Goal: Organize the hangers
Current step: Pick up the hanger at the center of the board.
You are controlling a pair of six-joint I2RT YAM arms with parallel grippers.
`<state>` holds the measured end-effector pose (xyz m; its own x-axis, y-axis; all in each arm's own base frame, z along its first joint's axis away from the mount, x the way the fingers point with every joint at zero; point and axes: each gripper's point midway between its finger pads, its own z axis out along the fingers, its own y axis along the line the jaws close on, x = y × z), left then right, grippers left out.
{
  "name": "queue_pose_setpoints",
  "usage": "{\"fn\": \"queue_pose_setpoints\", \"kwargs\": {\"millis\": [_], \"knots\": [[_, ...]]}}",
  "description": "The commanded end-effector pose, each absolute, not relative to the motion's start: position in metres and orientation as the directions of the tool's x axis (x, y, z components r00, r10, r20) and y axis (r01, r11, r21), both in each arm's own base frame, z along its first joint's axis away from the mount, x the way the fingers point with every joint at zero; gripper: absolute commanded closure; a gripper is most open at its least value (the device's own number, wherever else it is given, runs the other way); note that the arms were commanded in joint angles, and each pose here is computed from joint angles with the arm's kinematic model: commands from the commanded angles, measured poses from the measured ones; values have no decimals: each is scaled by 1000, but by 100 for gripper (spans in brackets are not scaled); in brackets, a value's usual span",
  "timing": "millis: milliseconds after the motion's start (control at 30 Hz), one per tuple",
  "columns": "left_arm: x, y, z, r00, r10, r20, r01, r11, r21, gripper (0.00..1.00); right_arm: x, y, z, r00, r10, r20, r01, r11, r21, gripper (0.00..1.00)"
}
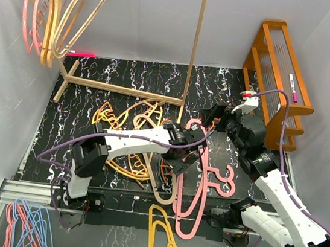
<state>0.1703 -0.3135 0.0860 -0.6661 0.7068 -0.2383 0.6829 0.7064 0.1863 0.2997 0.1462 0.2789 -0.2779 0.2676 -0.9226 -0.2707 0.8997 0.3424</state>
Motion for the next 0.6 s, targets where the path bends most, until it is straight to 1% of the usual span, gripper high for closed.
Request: {"fn": "queue_pose_setpoints", "kwargs": {"millis": [0,167,300,433,567], "knots": [[174,-337,88,-708,658,-255,640,751,162,3,301,148,301,-191,290,-938,-319,885,339,1],[182,-364,94,-729,609,-313,609,785,109,3,300,147,302,-194,281,-940,-317,889,331,1],[192,-359,88,-743,581,-332,566,810,153,4,297,144,306,-178,272,-946,-319,893,317,1],[201,-346,92,-752,546,-369,517,836,184,9,295,141,306,-164,257,-952,-322,899,298,1],[196,-327,87,-756,536,-376,503,843,190,17,294,139,303,-162,250,-955,-316,903,290,1]]}}
